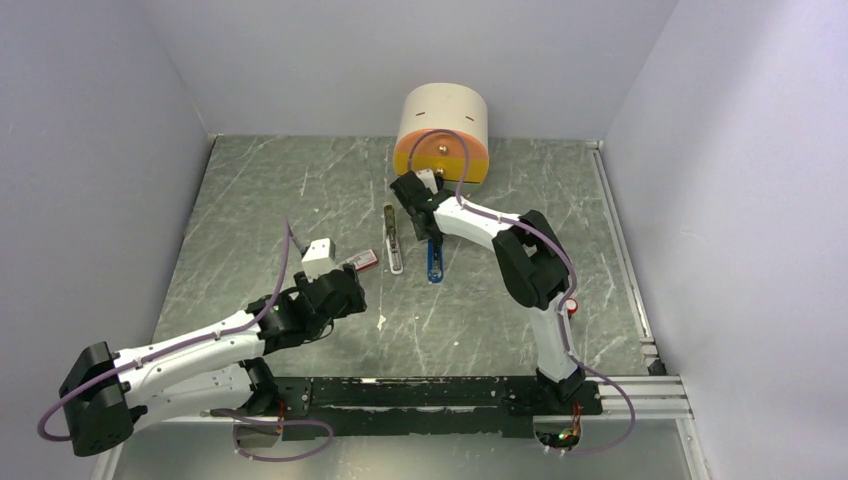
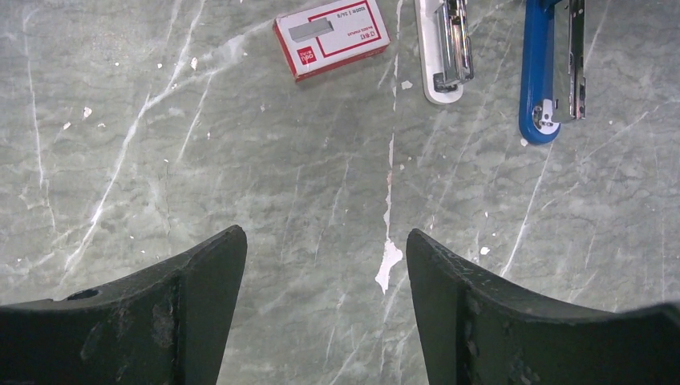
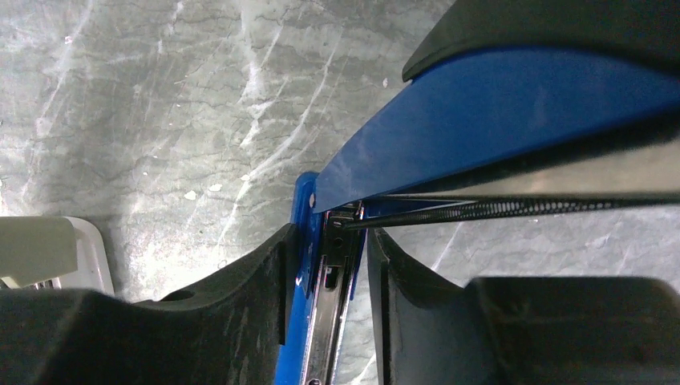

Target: Load the staples into the stapler

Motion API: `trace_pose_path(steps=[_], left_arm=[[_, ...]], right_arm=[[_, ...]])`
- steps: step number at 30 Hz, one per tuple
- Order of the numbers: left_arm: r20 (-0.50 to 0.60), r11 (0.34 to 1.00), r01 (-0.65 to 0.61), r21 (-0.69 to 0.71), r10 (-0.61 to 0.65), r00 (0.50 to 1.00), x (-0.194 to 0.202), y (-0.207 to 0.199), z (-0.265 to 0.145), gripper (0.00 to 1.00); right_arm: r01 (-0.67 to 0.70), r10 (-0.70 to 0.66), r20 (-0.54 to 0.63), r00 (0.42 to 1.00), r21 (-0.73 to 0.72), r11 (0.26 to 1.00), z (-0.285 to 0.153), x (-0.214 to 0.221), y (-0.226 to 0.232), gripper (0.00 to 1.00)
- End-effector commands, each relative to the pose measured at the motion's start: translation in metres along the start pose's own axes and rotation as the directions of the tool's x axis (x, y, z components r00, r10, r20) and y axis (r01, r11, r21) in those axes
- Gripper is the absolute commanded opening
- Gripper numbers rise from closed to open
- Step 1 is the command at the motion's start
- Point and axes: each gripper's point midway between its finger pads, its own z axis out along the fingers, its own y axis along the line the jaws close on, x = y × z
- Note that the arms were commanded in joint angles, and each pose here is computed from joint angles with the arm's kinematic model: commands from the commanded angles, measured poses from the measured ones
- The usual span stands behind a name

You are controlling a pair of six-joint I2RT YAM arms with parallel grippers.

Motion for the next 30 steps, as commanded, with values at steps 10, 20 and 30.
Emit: trace_pose_path(steps=[10,20,30], left_arm=[[-0.001,1.0,-0.003,0.021,0.003,1.0,-0.004,-0.008,0.001,0.8],[0.014,1.0,0.005,0.025,-0.005,1.0,-0.013,-0.012,-0.004,0.8],[0.066,0.995,-0.08,0.053,0.076,0.995,-0.063,-0.032,-0.012,0.84]], right_arm=[[-0.099,0.107,0.065,0.992,-0.114,0.989,-0.039,-0.032,-0.003,0.58],[-0.173,0.207,0.138,0.968,-0.225,0.959,-0.096,-0.039,-0.024,0.63],[-0.205,0.316,0.191,0.929,-0.446,0.871,-0.154,-0.032,-0.019,0.41]])
